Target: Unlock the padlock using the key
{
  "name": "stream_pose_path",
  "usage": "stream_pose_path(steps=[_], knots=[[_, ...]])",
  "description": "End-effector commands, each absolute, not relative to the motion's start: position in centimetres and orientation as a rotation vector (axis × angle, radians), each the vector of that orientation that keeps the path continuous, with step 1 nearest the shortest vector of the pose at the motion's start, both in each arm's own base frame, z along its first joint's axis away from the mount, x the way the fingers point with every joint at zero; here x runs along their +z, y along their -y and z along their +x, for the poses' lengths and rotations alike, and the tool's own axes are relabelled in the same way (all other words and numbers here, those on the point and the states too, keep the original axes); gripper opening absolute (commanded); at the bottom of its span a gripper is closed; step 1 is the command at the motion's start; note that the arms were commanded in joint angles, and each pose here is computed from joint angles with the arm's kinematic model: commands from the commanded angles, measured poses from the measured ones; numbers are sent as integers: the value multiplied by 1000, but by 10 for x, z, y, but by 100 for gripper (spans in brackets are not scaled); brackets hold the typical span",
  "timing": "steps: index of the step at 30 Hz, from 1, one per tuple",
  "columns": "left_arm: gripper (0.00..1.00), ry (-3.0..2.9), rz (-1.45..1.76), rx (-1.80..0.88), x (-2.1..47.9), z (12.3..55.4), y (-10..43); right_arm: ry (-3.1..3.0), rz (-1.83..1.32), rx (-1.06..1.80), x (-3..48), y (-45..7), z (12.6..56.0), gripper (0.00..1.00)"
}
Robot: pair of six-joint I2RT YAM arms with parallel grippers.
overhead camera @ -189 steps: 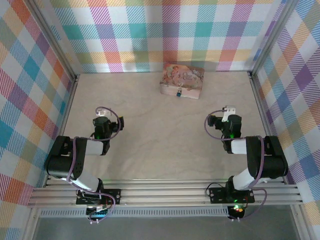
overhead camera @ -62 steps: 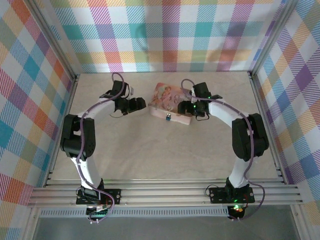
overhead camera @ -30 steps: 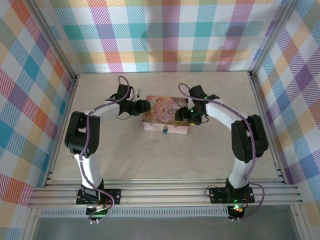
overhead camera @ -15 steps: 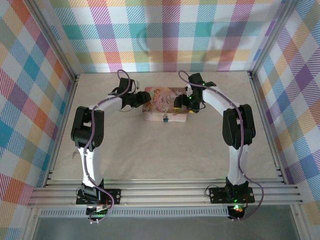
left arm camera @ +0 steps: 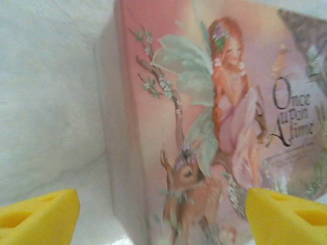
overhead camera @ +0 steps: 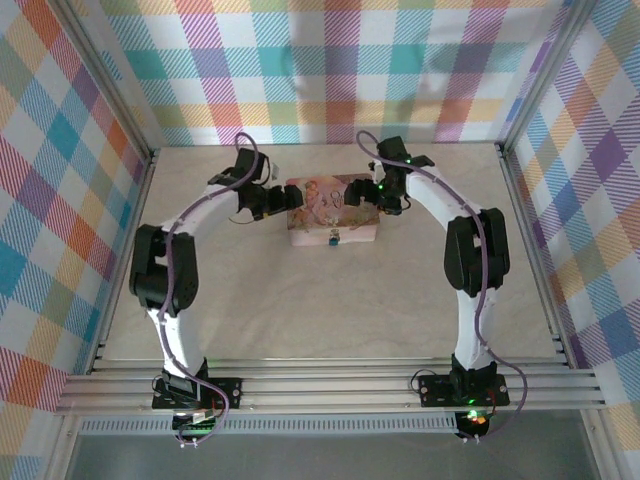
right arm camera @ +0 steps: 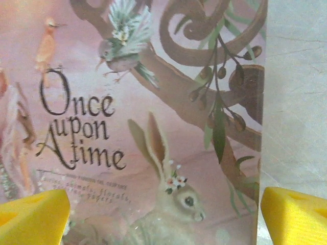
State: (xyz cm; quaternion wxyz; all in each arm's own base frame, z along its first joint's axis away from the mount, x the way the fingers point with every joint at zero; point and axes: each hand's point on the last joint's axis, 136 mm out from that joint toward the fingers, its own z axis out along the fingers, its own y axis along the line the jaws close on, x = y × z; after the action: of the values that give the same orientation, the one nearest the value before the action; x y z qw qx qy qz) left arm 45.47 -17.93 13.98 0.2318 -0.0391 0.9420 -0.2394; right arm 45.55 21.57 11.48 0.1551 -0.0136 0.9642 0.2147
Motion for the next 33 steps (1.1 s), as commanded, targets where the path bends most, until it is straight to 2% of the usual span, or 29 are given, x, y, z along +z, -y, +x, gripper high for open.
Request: stream_pose_path(steps=[1, 6, 13, 17, 22, 28, 33], knots=[[85, -2561, -148, -463, 177, 430, 134, -2670, -78, 688, 166, -218, 446, 96], [85, -2525, -386, -159, 178, 371, 53, -2629, -52, 727, 180, -213, 419, 95], [82, -2496, -865, -24, 129, 275, -37, -2649, -74, 706, 169, -219, 369, 95], [80, -2520, -1087, -75, 95, 257, -48, -2686, -89, 720, 153, -232, 343, 93], [75, -2498, -1382, 128, 64, 235, -81, -2761, -174, 715, 136, -248, 310, 93], [64, -2340, -1591, 187, 53, 219, -107, -2822, -225, 695, 125, -251, 295, 92], [62, -2236, -1677, 242, 63, 205, -127, -2822, -264, 700, 131, -260, 298, 91]])
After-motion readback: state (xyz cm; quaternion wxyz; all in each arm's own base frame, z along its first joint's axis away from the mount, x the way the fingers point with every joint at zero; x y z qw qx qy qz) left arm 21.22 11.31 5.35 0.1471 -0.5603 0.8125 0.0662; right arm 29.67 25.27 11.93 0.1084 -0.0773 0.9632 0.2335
